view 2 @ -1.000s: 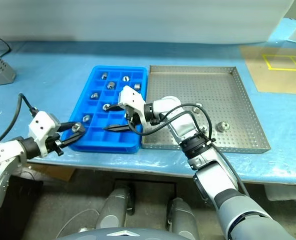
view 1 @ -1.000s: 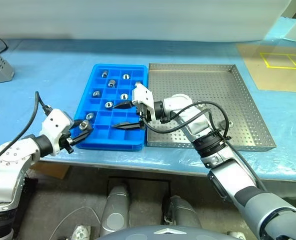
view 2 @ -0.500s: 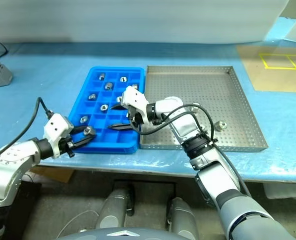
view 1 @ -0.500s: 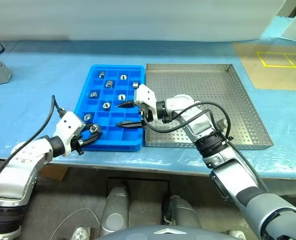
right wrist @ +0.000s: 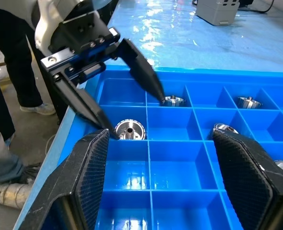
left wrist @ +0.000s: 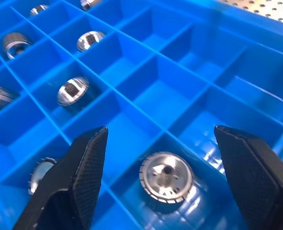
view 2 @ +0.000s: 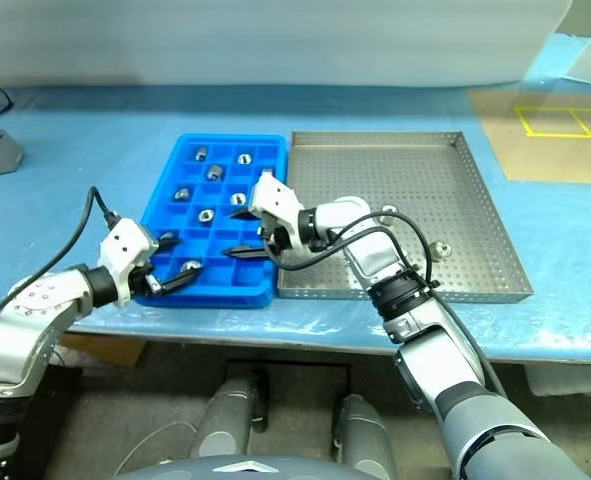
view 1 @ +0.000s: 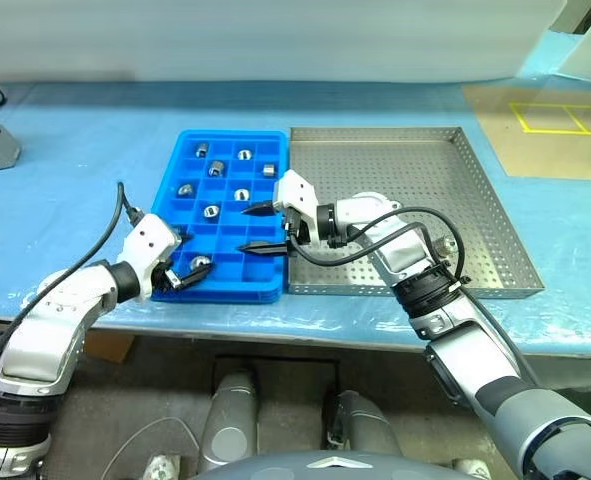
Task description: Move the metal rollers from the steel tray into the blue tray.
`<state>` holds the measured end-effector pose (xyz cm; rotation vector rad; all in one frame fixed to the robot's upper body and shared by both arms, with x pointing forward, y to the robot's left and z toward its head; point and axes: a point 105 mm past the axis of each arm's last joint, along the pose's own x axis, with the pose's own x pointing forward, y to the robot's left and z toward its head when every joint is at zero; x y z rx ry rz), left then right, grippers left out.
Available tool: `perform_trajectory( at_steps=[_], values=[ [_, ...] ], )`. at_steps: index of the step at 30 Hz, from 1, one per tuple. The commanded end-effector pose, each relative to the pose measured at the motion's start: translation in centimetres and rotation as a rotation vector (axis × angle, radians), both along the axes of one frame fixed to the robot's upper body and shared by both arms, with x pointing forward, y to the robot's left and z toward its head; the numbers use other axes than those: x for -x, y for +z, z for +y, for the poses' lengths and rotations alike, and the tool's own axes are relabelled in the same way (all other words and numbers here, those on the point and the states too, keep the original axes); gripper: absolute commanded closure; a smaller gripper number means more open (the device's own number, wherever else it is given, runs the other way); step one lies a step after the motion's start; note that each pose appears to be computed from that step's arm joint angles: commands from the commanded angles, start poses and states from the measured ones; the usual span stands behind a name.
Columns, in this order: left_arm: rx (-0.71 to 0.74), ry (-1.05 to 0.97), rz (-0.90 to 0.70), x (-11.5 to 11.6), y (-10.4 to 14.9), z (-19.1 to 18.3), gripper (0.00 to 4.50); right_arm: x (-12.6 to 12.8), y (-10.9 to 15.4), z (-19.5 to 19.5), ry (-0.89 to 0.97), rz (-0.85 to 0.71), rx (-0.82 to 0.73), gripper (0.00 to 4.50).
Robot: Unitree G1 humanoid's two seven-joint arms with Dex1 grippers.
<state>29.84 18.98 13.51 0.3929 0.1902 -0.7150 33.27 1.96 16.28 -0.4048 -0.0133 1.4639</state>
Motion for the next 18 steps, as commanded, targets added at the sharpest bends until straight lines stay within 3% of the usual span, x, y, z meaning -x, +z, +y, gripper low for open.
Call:
perform_trajectory(
  at_steps=[1,7,10,18],
  values=[
    [0.073,-0.062,-0.100,0.1,3.6,-1.3,0.74,0.0,1.8,-0.8,-0.016,-0.057,-0.040,0.97],
    [0.199,-0.187,-0.124,-0.2,5.9,-4.3,0.74,-2.2,1.9,-6.0,-0.231,-0.020,-0.058,0.97],
    [0.216,-0.255,-0.098,-0.5,5.6,-6.1,0.74,-2.9,1.5,-8.5,-0.335,-0.021,-0.036,0.97],
    [0.250,-0.413,-0.086,-1.8,5.3,-10.9,0.74,-1.3,0.3,-13.2,-0.486,0.002,0.020,0.97]
  ],
)
